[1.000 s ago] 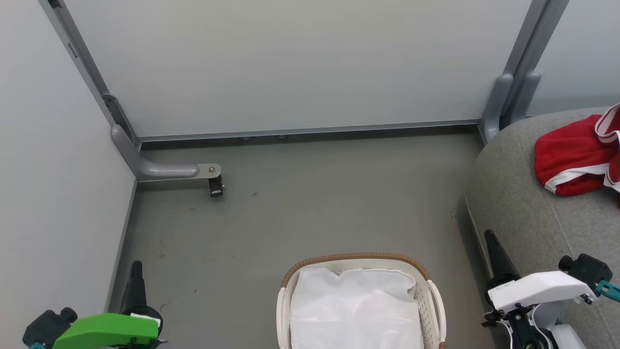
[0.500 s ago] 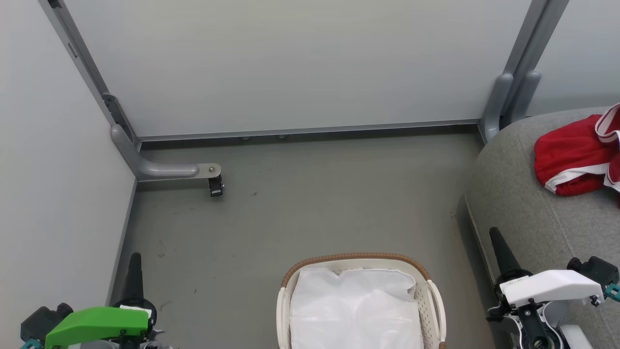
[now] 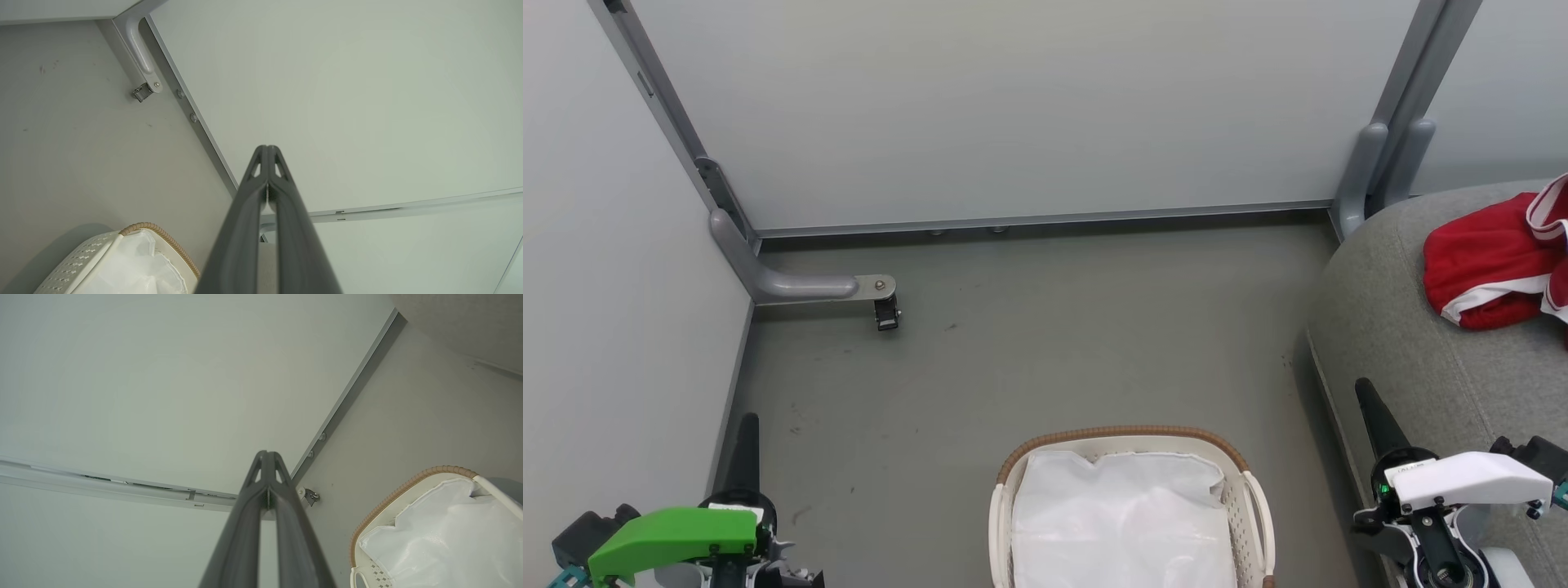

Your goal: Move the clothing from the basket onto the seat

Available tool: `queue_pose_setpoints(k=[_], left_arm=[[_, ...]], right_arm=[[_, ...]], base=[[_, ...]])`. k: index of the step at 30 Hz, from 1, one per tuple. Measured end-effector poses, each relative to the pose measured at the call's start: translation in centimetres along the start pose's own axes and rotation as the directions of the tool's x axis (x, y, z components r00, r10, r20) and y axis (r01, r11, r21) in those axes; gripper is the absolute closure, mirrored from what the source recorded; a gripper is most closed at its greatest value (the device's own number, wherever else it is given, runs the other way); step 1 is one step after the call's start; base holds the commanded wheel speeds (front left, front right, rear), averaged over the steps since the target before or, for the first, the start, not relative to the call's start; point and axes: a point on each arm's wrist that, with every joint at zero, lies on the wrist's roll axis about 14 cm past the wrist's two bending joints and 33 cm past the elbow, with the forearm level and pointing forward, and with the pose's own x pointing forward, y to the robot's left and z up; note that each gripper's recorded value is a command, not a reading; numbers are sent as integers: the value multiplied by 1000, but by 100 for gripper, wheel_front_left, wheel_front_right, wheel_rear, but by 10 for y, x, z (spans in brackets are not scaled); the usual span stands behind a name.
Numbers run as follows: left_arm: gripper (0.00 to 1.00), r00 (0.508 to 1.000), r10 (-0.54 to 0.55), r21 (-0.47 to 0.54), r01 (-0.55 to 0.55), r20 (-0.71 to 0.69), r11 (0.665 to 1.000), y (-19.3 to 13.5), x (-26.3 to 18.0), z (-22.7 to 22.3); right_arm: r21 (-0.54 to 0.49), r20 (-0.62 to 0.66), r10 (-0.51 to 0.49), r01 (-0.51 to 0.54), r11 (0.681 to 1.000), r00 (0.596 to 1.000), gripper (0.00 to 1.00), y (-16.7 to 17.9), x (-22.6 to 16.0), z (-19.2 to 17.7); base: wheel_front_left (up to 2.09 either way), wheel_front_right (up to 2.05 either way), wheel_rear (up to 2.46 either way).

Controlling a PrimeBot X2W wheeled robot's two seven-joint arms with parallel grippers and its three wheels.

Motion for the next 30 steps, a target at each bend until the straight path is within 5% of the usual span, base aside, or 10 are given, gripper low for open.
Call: queue_pose_setpoints(k=[30], left_arm=[[100,998,-56,-205,54,-6,977,-16,8,4]], right_arm=[[234,14,32,-35,972,999,100,7,1,10]], base=[[0,0,0]])
